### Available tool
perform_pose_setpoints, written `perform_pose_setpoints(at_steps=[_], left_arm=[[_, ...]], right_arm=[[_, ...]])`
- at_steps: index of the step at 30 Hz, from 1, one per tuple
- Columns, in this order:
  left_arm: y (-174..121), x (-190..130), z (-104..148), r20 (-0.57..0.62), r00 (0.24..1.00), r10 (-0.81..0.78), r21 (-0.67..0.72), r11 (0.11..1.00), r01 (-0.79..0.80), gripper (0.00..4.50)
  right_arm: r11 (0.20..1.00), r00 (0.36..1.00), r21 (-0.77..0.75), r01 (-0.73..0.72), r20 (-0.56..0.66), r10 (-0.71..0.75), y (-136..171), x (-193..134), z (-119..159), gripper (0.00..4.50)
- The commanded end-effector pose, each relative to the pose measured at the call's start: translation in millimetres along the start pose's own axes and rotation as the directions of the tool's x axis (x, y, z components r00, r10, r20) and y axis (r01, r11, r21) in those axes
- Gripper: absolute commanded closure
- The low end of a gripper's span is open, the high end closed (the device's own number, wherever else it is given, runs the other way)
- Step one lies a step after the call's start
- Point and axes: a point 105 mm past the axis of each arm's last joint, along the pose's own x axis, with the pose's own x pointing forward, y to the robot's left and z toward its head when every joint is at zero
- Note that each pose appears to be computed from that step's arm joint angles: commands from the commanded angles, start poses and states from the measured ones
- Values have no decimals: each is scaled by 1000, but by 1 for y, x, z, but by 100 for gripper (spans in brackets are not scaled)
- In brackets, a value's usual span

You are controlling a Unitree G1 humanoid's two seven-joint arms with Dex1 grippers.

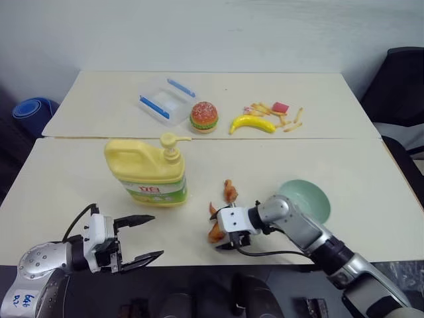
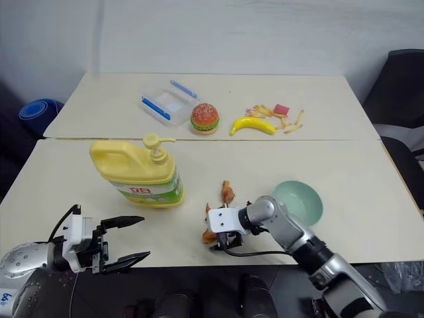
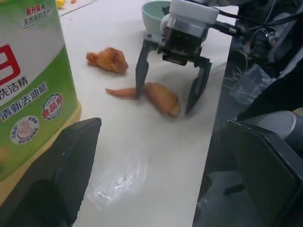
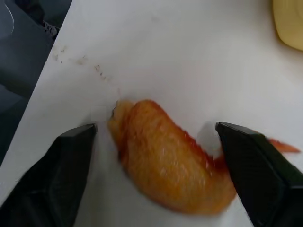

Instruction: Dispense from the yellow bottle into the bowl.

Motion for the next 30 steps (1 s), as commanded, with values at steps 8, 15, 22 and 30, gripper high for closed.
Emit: perform_pose_setpoints(at_steps=[8, 15, 22, 30], left_arm=[[0, 3, 5, 15, 1000, 8, 29, 1000, -8, 0], [-1, 12, 14, 68, 997, -31, 34, 999, 29, 0], [-2, 33, 38, 188, 977, -101, 28, 995, 97, 0], [-10, 47, 50, 238, 954, -183, 33, 983, 180, 0]], right_arm=[[1000, 990, -19, 16, 138, -13, 0, -22, 22, 277], [945, 746, 207, 252, 581, -326, -23, -140, 97, 277], [630, 651, 388, 673, 95, -753, -29, -276, -13, 277], [364, 499, 351, 863, -476, -724, 19, -322, -171, 277]])
